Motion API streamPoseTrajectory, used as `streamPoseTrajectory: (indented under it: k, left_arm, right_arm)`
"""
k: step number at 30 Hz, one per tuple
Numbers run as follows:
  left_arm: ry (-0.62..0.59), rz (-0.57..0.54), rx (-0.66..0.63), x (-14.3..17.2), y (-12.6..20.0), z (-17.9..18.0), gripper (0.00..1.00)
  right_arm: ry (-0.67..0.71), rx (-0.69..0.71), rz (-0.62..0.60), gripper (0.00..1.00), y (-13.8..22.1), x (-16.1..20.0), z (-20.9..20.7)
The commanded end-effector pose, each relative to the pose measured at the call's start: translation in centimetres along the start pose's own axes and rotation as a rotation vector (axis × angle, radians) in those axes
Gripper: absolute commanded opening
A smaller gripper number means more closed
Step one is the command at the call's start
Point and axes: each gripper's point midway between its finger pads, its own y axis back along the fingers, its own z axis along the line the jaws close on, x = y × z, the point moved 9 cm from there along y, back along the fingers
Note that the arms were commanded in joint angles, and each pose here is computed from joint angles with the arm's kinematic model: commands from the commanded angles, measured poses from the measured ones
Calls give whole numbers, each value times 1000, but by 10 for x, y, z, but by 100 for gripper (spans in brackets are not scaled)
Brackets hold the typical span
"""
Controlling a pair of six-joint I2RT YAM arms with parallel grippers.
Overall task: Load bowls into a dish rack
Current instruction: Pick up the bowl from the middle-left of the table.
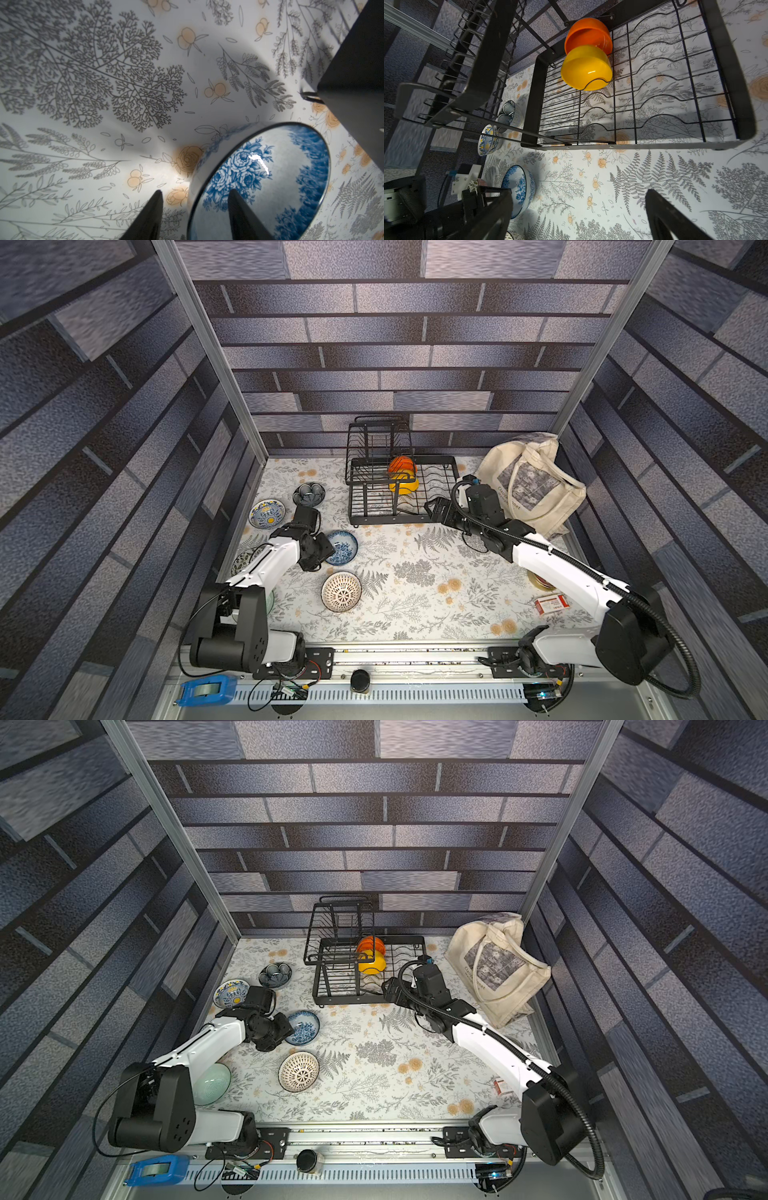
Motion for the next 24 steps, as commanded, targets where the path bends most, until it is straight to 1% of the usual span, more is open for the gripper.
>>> streamPoseTrajectory:
  k: [1, 3, 5, 7, 10, 11, 15, 19, 20, 24]
  left_arm:
    - [4, 1, 8, -1, -5, 2, 43]
    - [7, 0, 9, -2, -5, 2, 38]
    - [6, -2, 7, -2, -5, 2, 36]
    - [3, -1, 5, -2, -6, 3, 31]
    - [5, 0, 22, -2, -6, 2, 18]
    - [8, 1, 32, -2, -6, 2, 15]
    - [4, -9, 44, -3, -4, 0, 13]
    - [-9, -17, 64, -4, 1, -4, 5]
    - [-13, -21, 71, -5, 3, -5, 1]
    - [-70, -51, 88, -4, 13, -16, 0]
  right_arm:
    - [34, 71, 27, 100, 0, 10, -8]
    - [41, 74, 36, 100, -1, 11, -7]
    - [49, 79, 37, 100, -2, 12, -6]
    - [55, 93, 34, 100, -2, 13, -7]
    - [59, 110, 31, 100, -3, 14, -10]
    - [61, 114, 31, 100, -3, 15, -11]
    - [62, 124, 31, 100, -4, 18, -14]
    - [77, 145, 34, 100, -2, 18, -17]
    - [82, 155, 34, 100, -1, 18, -17]
    - [94, 201, 28, 100, 2, 16, -20]
